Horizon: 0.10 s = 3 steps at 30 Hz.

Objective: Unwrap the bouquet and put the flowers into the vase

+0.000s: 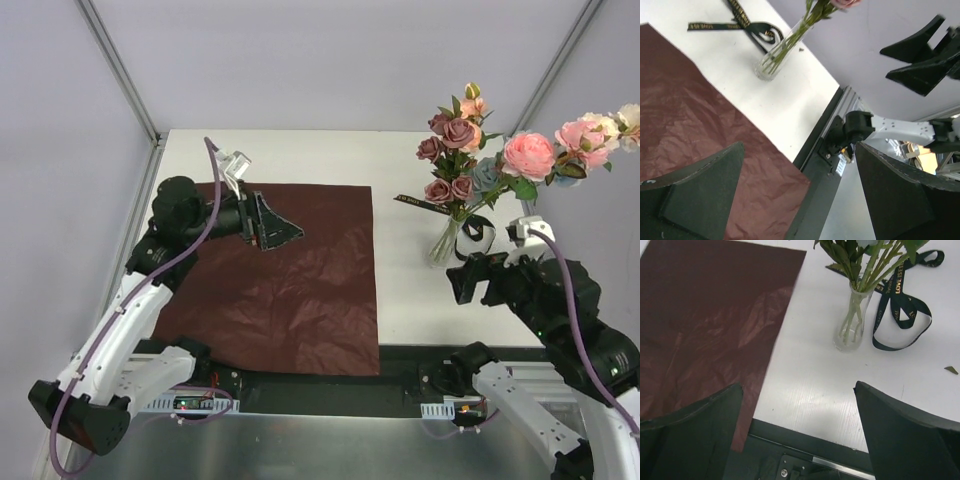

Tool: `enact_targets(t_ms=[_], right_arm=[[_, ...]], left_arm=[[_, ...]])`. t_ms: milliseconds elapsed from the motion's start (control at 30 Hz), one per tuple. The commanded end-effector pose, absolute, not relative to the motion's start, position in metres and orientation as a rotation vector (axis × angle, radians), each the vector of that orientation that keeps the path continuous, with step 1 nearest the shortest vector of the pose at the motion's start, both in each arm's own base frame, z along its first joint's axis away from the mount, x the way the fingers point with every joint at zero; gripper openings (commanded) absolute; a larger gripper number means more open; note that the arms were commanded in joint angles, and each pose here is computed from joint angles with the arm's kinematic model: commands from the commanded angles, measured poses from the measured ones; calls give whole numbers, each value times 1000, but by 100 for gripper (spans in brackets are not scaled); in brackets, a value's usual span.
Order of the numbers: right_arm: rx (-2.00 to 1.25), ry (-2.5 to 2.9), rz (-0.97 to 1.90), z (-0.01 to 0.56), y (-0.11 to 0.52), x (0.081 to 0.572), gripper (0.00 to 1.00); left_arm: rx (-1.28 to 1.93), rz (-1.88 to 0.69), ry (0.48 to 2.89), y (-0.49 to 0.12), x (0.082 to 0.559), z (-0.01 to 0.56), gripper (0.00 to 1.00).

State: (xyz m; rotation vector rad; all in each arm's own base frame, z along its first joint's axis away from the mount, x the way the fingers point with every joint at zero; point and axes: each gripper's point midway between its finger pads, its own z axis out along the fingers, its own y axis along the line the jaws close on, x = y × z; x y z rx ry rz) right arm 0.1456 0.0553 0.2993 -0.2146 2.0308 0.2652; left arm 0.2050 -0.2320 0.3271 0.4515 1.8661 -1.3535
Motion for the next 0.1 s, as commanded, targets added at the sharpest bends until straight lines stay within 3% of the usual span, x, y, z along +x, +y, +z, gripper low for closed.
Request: enact_targets(t_ms=[0,67], right_arm=[[-200,1856,331,335,50,131,97],[-194,1782,354,349,45,119,97]], left_arm=[[453,-1347,1734,-226,189,381,92],[458,-1336,1689,-222,182,399,92]])
